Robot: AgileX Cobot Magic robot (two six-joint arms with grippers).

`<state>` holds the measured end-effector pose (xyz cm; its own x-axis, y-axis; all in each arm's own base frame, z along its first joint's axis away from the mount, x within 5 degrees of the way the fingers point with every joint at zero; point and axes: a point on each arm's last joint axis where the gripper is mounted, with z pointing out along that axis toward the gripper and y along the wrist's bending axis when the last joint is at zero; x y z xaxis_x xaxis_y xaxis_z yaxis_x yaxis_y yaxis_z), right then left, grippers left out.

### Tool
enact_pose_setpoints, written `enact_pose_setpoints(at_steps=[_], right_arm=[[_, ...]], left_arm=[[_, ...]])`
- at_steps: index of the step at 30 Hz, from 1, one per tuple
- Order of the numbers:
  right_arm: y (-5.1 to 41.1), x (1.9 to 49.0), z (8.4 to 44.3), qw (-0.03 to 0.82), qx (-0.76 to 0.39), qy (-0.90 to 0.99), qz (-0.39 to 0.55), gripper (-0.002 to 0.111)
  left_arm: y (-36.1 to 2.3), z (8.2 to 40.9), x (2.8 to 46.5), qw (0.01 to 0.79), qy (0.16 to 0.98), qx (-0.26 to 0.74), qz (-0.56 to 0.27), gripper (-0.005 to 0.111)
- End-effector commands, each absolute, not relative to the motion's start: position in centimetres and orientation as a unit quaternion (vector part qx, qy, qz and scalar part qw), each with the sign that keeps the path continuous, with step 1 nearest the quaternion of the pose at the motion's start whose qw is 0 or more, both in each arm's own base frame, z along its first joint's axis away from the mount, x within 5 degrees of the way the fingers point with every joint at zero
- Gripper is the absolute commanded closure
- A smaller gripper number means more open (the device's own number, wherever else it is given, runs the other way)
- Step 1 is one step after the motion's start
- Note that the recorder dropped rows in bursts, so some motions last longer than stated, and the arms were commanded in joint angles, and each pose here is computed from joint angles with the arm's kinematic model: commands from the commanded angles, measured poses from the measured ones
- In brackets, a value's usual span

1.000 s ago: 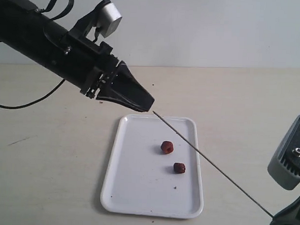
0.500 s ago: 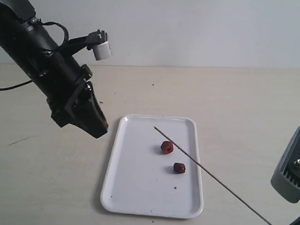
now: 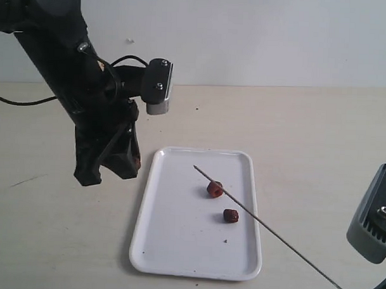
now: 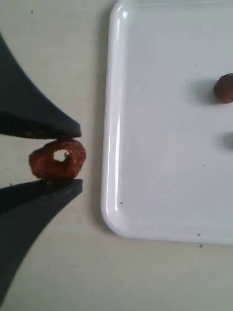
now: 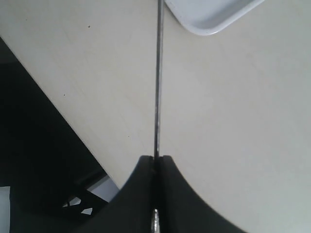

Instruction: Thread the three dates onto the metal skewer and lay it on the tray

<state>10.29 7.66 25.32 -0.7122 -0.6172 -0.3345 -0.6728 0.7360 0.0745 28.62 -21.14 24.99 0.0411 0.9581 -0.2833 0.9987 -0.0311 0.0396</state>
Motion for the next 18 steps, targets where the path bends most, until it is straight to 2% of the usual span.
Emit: enact_pose_setpoints(at_steps=[1,3,7,9,18], right_arm=[[7.8,10.3,24.9,0.153,-0.348,0.919,0.100,0.108],[7.9,10.2,24.2,0.154,-0.341,0.921,0.111,0.108],[8.0,10.5,24.2,0.171,-0.335,0.919,0.115,0.108],[8.1,10.7,24.3,0.184,-0.331,0.918,0.117,0.108],[8.0,11.5,24.5,0.227,-0.307,0.919,0.102,0.108]], left_arm=[[-22.1,26.9,28.4,0.156,0.725,0.644,-0.188,0.077],[-22.3,27.9,28.7,0.179,0.741,0.579,-0.289,0.077],[-21.2,29.0,30.2,0.173,0.751,0.453,-0.449,0.077],[-20.6,29.1,31.0,0.165,0.767,0.381,-0.490,0.077],[-20.5,29.2,31.2,0.147,0.780,0.336,-0.507,0.077]])
